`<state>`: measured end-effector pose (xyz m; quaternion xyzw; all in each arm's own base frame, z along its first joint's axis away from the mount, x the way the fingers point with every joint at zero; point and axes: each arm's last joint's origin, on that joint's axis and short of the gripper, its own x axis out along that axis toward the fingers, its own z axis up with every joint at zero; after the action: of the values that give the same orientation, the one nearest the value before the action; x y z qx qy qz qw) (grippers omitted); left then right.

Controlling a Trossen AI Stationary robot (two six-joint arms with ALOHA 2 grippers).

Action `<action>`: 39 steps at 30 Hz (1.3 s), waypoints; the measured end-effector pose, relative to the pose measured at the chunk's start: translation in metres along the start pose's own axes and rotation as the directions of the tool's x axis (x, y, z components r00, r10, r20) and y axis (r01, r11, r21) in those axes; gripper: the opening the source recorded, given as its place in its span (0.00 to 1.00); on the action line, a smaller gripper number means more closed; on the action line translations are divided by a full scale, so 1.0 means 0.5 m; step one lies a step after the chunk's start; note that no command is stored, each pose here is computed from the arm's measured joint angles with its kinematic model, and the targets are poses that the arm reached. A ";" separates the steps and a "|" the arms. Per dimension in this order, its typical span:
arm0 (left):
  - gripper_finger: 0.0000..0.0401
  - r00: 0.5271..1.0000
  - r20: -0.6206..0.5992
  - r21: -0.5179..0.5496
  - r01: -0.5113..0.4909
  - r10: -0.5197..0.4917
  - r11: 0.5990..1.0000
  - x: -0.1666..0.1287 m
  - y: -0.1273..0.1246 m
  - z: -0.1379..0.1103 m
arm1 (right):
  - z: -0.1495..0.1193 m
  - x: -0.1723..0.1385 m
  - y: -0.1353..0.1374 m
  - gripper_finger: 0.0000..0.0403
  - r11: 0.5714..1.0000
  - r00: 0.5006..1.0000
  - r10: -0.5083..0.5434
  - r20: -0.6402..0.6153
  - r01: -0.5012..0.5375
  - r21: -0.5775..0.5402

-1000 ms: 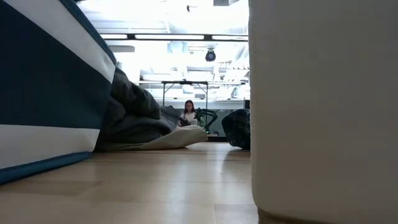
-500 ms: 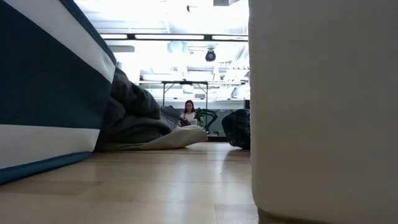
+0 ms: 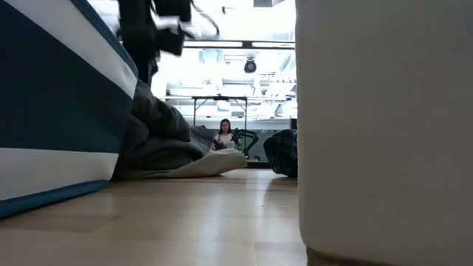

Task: Sort clothes
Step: Put the gray shorts into the laundry organizer

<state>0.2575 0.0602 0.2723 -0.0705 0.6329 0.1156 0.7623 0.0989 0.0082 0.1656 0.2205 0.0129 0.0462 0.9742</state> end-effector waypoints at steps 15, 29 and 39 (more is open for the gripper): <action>0.42 0.934 -0.354 -0.192 -0.026 -0.045 0.981 0.280 0.030 0.028 | 0.000 0.000 0.000 0.00 1.000 1.000 0.000 0.000 0.000 0.000; 0.02 0.918 0.396 -0.071 0.031 -0.001 0.997 -0.177 -0.005 0.062 | 0.000 0.000 0.000 0.00 1.000 1.000 0.000 0.000 0.000 0.000; 0.02 0.232 0.969 0.048 0.144 -0.081 0.988 -0.555 -0.041 0.013 | 0.000 0.000 0.000 0.00 1.000 1.000 0.000 0.000 0.000 0.000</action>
<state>0.2212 0.0181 0.5450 -0.0491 0.0190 0.0954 0.9940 0.0989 0.0082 0.1656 0.2205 0.0131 0.0463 0.9742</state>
